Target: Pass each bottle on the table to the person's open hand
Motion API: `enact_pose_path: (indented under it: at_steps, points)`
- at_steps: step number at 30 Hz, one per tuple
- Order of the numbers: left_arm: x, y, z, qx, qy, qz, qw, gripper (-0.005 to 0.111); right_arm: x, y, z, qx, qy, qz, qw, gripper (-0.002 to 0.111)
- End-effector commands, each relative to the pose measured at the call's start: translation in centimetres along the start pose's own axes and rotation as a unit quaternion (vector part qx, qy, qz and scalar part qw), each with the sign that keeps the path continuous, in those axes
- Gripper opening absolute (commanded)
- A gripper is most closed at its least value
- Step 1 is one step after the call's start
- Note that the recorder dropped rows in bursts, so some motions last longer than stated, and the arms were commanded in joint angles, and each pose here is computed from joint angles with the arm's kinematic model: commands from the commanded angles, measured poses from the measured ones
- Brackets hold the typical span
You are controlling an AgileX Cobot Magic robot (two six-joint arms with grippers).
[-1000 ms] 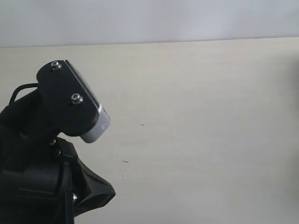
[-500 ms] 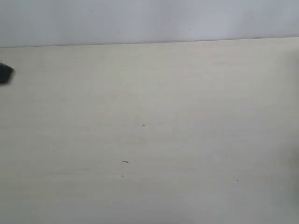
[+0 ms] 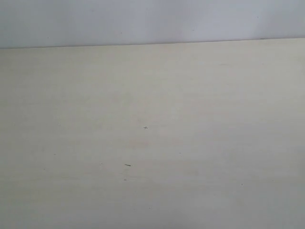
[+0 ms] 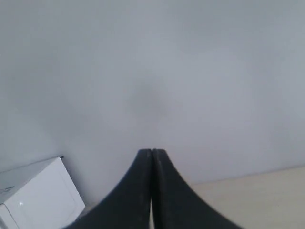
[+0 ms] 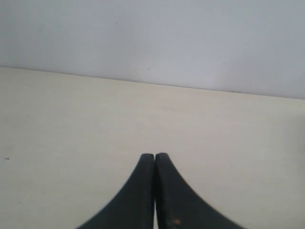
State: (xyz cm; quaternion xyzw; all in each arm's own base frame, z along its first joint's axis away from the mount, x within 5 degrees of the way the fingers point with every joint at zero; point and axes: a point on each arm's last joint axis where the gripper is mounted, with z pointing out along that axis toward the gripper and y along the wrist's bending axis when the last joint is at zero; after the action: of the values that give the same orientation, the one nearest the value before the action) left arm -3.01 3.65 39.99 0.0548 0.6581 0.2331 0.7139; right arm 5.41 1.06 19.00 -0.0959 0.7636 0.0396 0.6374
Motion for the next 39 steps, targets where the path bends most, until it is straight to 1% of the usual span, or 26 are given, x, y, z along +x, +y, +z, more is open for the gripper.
enact_pose_path:
  at_steps: [1,7,9,10,12,16,18,20,21,26,29,35,39]
  points:
    - [0.6,0.9,-2.7,-0.026,-0.047,-0.015,0.998,0.0,0.1,0.0,0.0,0.002,-0.002,-0.001,1.0,0.0]
    - [0.8,0.9,-2.7,-0.028,-0.036,-0.015,0.999,0.0,0.1,0.0,0.0,0.002,-0.002,-0.001,1.0,0.0]
    - [0.8,0.3,-2.6,0.008,-0.043,-0.044,0.998,0.0,0.1,0.0,0.0,0.002,-0.002,-0.001,1.0,0.0]
    - [0.7,-0.5,-2.5,0.057,-0.054,-0.088,0.993,0.0,0.1,0.0,0.0,0.002,-0.002,-0.001,1.0,0.0]
    - [0.2,-1.2,-2.2,0.092,-0.091,-0.123,0.984,0.0,0.1,0.0,0.0,0.002,-0.002,-0.001,1.0,0.0]
    - [-0.3,-2.4,-1.2,0.086,-0.185,-0.137,0.969,0.0,0.1,0.0,0.0,0.002,-0.002,-0.001,1.0,0.0]
    - [0.2,-3.3,-0.4,0.087,-0.212,-0.144,0.963,0.0,0.1,0.0,0.0,0.002,-0.002,-0.001,1.0,0.0]
    - [1.0,-4.2,0.3,0.09,-0.218,-0.152,0.96,0.0,0.1,0.0,0.0,0.002,-0.002,-0.001,1.0,0.0]
    - [1.8,-4.8,0.8,0.097,-0.205,-0.156,0.961,0.0,0.1,0.0,0.0,0.002,-0.002,-0.001,1.0,0.0]
    - [6.1,-7.7,3.0,0.122,-0.129,-0.142,0.974,0.0,0.1,0.0,0.0,0.002,-0.002,-0.001,1.0,0.0]
    - [8.7,-9.3,3.9,0.137,-0.086,-0.134,0.978,0.0,0.1,0.0,0.0,0.002,-0.002,-0.001,1.0,0.0]
    - [14.0,-12.1,4.8,0.164,-0.003,-0.117,0.979,0.0,0.1,0.0,0.0,0.002,-0.002,-0.001,1.0,0.0]
    - [16.6,-13.4,4.9,0.177,0.037,-0.109,0.978,0.0,0.1,0.0,0.0,0.002,-0.002,-0.001,1.0,0.0]
